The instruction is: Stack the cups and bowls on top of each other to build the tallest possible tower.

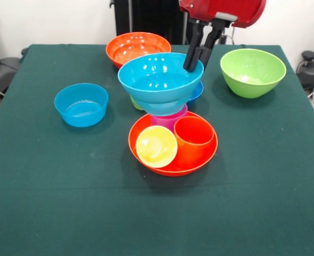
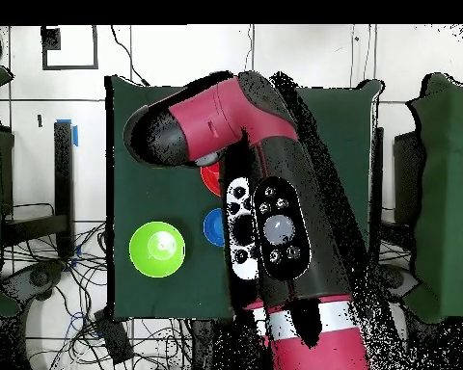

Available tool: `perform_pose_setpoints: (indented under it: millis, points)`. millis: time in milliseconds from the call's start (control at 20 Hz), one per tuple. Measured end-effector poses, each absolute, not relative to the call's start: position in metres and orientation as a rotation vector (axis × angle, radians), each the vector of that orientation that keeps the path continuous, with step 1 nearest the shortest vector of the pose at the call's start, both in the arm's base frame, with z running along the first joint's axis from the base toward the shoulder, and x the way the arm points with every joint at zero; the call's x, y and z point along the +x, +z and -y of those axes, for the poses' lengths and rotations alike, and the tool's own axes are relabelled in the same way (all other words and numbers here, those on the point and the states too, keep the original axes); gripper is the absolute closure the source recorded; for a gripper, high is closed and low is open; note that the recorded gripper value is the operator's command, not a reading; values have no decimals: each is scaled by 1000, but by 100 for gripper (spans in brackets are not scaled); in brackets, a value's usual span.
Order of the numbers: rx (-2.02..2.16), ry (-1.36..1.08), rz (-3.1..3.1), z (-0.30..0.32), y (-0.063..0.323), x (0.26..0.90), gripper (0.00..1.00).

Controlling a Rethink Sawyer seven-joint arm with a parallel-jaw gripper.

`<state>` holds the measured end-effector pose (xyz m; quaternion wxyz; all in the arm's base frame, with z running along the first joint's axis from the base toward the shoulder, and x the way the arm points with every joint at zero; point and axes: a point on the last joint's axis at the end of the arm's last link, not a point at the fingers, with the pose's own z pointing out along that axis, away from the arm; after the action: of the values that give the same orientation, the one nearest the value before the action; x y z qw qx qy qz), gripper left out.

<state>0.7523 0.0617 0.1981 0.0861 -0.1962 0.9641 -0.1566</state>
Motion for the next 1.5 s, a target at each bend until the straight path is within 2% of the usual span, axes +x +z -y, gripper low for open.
perform_pose_setpoints:
  millis: [900, 1500]
  points:
    - [-599, -424, -2931, -64, 159, 746, 100]
    - [-602, -420, -2938, -65, 155, 745, 100]
